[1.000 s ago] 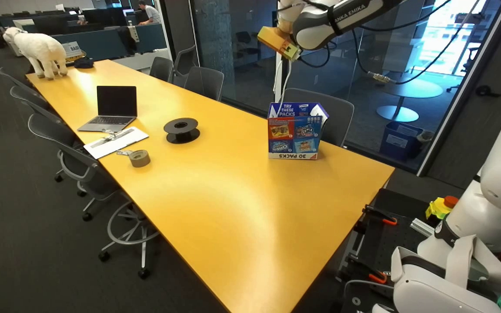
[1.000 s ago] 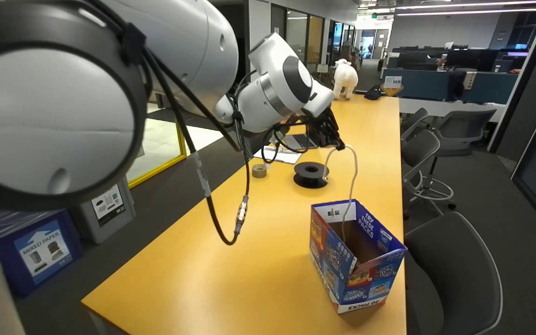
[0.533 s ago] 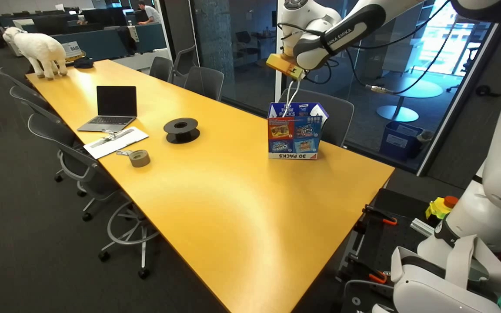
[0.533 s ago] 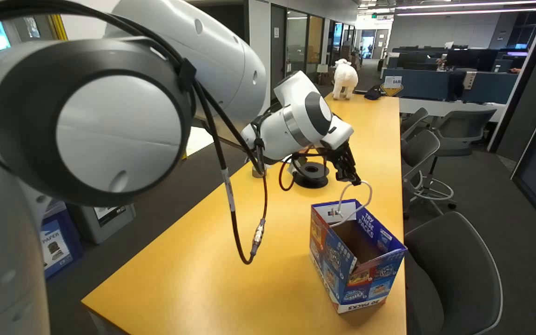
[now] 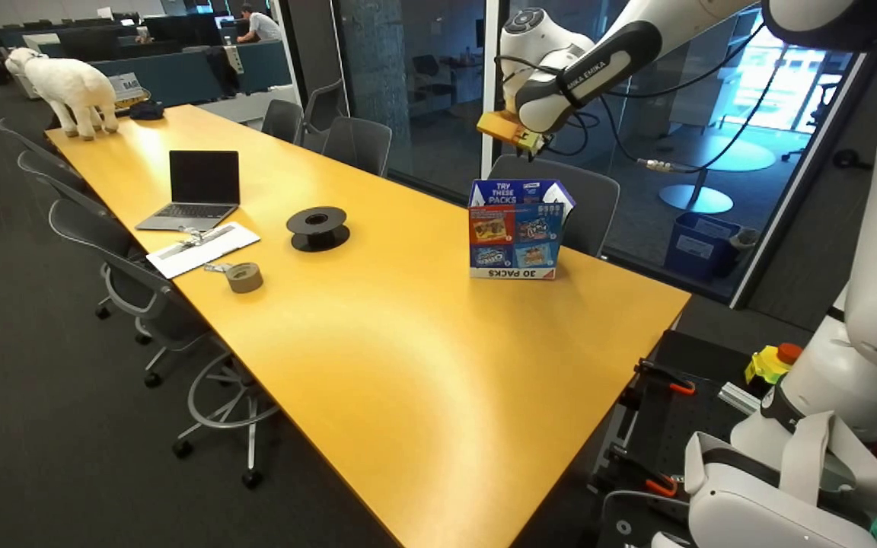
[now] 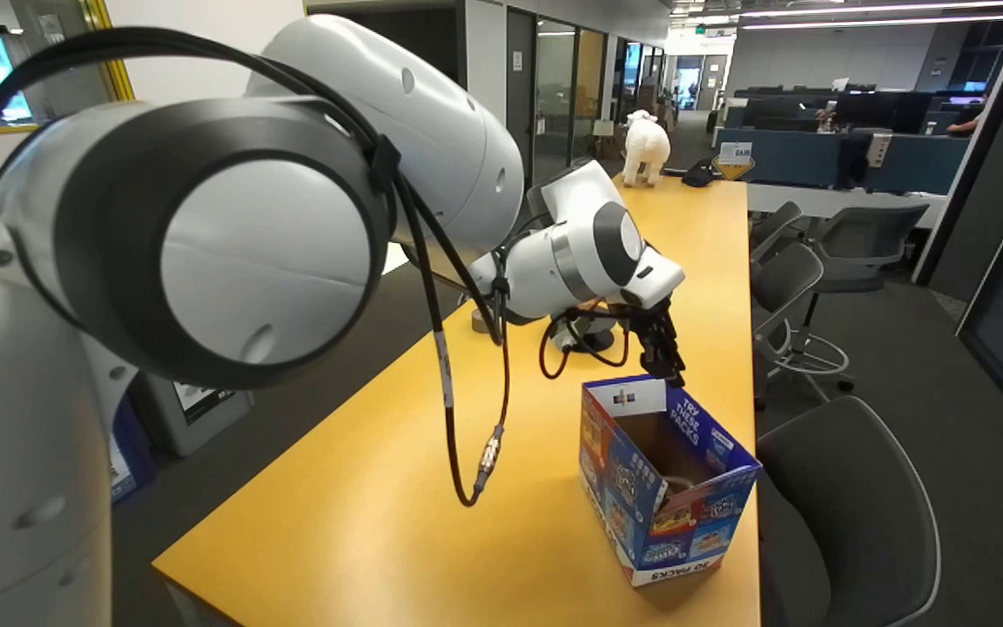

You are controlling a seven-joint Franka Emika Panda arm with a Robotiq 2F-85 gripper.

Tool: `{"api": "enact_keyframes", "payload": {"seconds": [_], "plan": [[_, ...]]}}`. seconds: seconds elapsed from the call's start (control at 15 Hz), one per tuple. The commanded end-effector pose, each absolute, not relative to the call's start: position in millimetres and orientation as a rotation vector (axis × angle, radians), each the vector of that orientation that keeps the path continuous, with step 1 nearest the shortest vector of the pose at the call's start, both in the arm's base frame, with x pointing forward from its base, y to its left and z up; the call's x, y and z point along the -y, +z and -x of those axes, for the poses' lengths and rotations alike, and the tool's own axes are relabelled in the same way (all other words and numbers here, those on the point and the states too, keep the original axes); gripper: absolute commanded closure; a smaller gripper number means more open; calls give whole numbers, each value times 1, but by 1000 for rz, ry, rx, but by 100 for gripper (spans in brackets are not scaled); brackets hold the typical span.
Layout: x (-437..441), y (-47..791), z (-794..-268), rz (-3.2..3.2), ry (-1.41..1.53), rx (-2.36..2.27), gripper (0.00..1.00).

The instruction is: Put the ropes in the carton box

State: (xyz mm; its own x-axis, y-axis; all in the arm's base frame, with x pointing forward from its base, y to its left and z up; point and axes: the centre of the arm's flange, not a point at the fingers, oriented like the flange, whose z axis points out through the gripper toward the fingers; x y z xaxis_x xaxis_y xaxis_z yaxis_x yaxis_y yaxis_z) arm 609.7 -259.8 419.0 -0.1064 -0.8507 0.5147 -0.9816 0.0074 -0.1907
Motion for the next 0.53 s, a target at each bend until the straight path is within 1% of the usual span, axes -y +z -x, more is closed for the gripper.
{"api": "enact_keyframes", "payload": {"seconds": [0.0,0.07,0.27,0.33,0.47], "plan": [[259,419,-606,-2083,578,1907,34],[258,418,-603,-2128,524,1872,25],[252,416,-592,-2297,371,1772,4],[251,418,-588,-2358,332,1740,1],[248,423,-578,-2473,247,1663,0]]}}
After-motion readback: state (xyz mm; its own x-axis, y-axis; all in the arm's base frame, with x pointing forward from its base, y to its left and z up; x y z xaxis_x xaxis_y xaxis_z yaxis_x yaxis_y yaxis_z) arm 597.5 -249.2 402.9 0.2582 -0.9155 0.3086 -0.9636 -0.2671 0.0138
